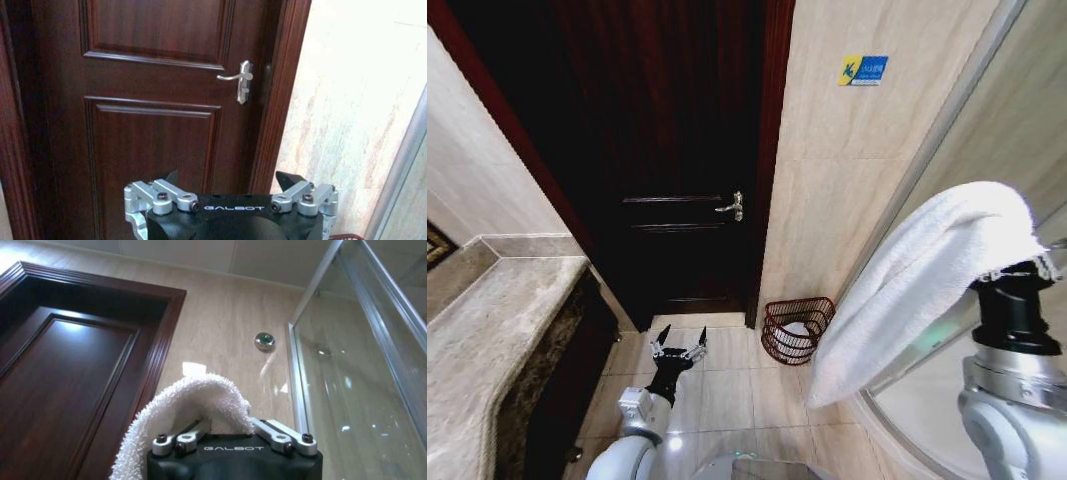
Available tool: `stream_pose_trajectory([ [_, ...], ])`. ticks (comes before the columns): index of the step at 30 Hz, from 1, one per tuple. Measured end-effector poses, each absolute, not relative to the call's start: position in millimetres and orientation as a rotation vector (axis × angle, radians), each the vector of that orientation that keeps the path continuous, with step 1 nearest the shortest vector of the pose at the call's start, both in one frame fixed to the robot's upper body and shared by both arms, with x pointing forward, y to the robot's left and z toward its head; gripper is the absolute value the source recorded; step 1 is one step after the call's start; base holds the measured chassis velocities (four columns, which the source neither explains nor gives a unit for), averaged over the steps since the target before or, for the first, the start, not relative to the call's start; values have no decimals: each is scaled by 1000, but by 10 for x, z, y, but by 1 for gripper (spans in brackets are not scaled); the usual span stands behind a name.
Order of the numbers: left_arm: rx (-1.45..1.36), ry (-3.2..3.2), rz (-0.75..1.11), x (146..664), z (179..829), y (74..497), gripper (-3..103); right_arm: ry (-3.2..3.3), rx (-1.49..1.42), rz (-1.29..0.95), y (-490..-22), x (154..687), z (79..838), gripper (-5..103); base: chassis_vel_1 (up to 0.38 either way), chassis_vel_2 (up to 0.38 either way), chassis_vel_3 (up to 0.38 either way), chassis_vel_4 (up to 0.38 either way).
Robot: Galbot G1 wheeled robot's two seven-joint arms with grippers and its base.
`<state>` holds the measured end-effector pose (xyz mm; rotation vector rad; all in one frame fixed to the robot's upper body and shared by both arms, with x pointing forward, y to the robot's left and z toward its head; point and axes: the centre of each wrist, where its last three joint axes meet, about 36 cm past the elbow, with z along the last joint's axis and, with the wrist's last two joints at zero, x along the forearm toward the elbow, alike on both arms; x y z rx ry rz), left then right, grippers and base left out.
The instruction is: Discard the used towel into the hamper.
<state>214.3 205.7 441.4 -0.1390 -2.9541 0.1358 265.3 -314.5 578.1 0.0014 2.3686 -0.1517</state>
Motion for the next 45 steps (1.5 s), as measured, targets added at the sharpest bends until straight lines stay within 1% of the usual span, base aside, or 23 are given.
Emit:
stream_pose_trajectory([
  [45,-139,-2954,136,2143,4414,2056,99,2346,-33,-155,-3183,2710,5782,8,-94,91,99,-95],
])
